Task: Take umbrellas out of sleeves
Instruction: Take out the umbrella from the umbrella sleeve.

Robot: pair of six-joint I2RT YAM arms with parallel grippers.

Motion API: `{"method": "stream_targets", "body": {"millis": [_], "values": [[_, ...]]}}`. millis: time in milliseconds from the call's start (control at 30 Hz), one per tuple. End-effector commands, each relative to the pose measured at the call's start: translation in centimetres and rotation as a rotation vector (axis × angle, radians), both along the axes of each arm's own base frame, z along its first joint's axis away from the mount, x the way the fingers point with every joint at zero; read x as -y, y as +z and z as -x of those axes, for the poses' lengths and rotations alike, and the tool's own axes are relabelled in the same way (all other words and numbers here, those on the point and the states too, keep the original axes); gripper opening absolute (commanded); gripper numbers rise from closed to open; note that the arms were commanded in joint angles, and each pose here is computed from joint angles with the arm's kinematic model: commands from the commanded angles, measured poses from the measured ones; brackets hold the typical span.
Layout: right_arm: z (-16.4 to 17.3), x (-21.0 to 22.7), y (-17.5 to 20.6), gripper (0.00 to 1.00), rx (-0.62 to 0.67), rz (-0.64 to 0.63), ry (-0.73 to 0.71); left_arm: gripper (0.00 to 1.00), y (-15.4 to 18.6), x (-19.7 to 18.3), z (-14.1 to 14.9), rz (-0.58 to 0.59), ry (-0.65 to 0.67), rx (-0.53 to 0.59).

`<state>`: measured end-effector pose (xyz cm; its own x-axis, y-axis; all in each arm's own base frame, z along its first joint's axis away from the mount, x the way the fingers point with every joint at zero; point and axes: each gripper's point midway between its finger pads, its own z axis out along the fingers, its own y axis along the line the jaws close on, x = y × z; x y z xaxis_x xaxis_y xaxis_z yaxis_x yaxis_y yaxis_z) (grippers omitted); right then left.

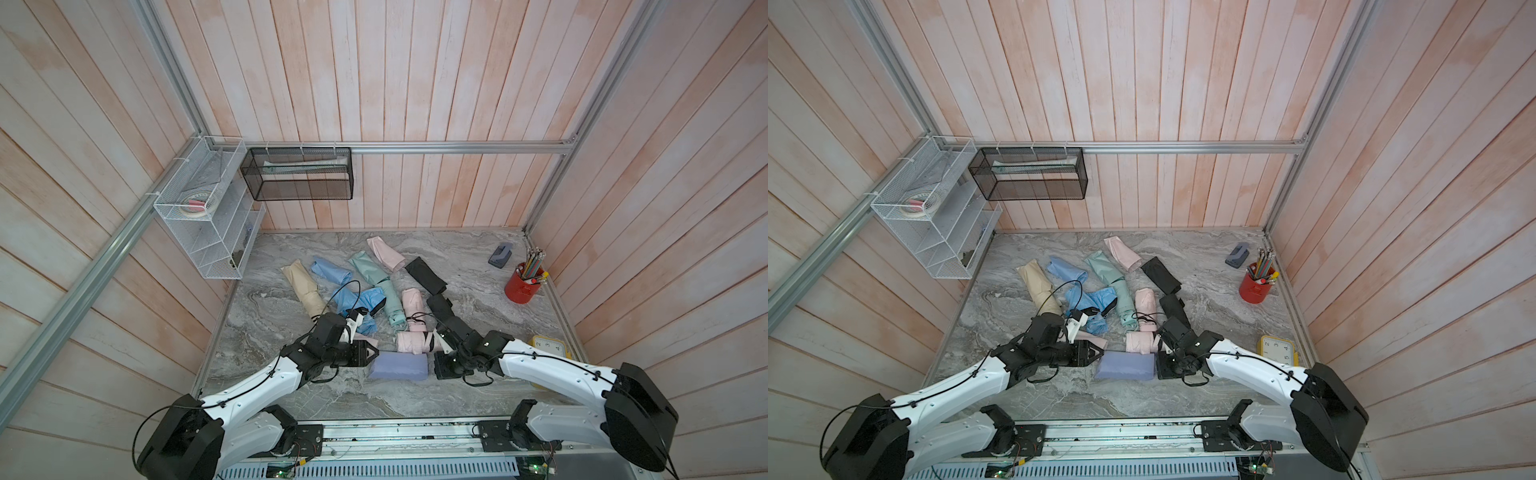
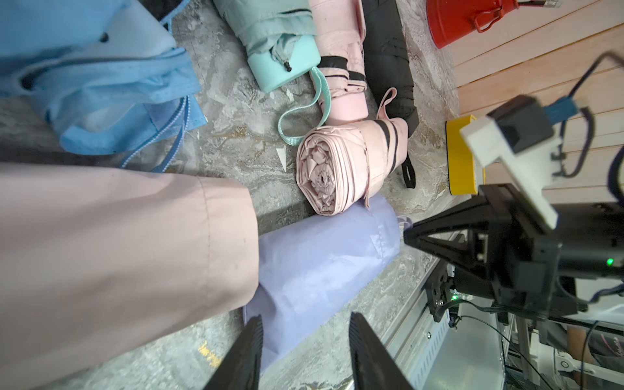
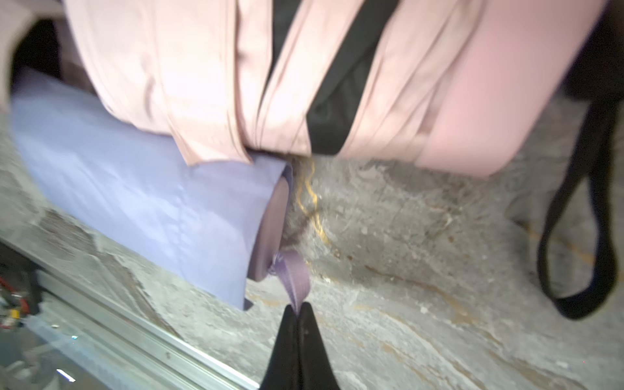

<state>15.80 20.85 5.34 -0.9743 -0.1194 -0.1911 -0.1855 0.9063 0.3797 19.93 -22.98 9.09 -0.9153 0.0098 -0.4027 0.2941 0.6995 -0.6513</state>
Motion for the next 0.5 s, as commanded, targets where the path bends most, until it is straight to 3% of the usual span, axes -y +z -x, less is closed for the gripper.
{"method": "stream_targets", "body": {"millis": [0,467], "values": [[-1.0,-1.2,1.7,0.00,0.000,-0.152,0.016,0.46,0.0,-0.3,0.7,0.015,-0.006,-0.013],[-2.1,-1.1,2.2,0.00,-0.006,-0.250,0.003,0.43,-3.1,-0.2,6.1,-0.087,-0.086,-0.155]]}}
